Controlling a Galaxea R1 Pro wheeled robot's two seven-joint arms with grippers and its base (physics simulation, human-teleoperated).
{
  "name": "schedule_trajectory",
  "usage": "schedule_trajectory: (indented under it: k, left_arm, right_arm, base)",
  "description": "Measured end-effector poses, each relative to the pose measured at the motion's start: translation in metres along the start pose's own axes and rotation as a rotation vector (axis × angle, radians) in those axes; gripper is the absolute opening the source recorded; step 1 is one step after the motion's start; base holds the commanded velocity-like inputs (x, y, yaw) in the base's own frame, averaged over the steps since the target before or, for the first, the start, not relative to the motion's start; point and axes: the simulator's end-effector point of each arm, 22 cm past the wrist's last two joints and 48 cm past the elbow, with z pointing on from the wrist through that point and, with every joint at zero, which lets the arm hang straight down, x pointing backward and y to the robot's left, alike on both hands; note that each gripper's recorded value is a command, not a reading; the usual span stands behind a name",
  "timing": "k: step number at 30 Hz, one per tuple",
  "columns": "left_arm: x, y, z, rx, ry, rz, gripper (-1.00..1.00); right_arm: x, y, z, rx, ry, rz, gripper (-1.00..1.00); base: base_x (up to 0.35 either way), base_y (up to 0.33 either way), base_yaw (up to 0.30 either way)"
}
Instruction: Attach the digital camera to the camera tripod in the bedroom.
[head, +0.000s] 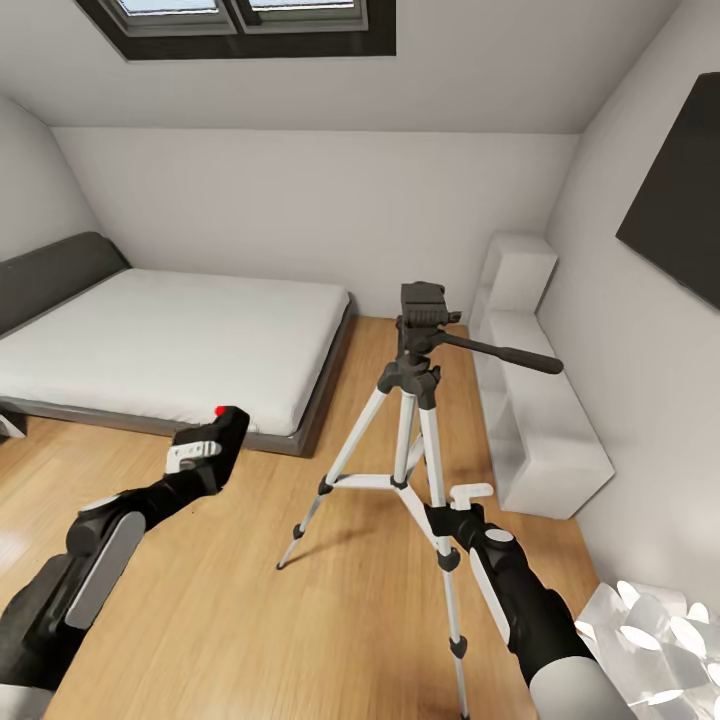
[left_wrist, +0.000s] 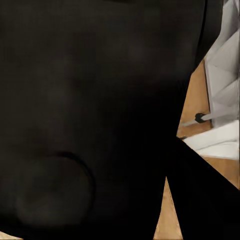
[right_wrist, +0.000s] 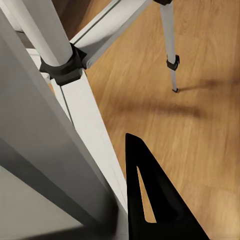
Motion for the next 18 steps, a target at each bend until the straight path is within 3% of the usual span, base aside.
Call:
schedule_trajectory:
  k: [4, 12, 18]
  left_arm:
    - [-0.036, 0.006, -0.016, -0.009, -0.061, -0.009, -1.0]
    - [-0.108, 0.0, -0.024, -0.023, -0.141, 0.003, -1.0]
    - [-0.176, -0.027, -0.026, -0.007, -0.118, 0.015, -1.0]
  right_arm:
    - [0.0, 0.001, 0.0, 0.0, 0.0, -0.001, -1.0]
    - [0.0, -0.001, 0.0, 0.009, -0.001, 0.003, -1.0]
    - [-0.001, -0.001, 0.0, 0.011, -0.001, 0.003, -1.0]
  base:
    - [0.0, 0.0, 0.0]
    - [0.0, 0.0, 0.0]
    - [0.0, 0.0, 0.0]
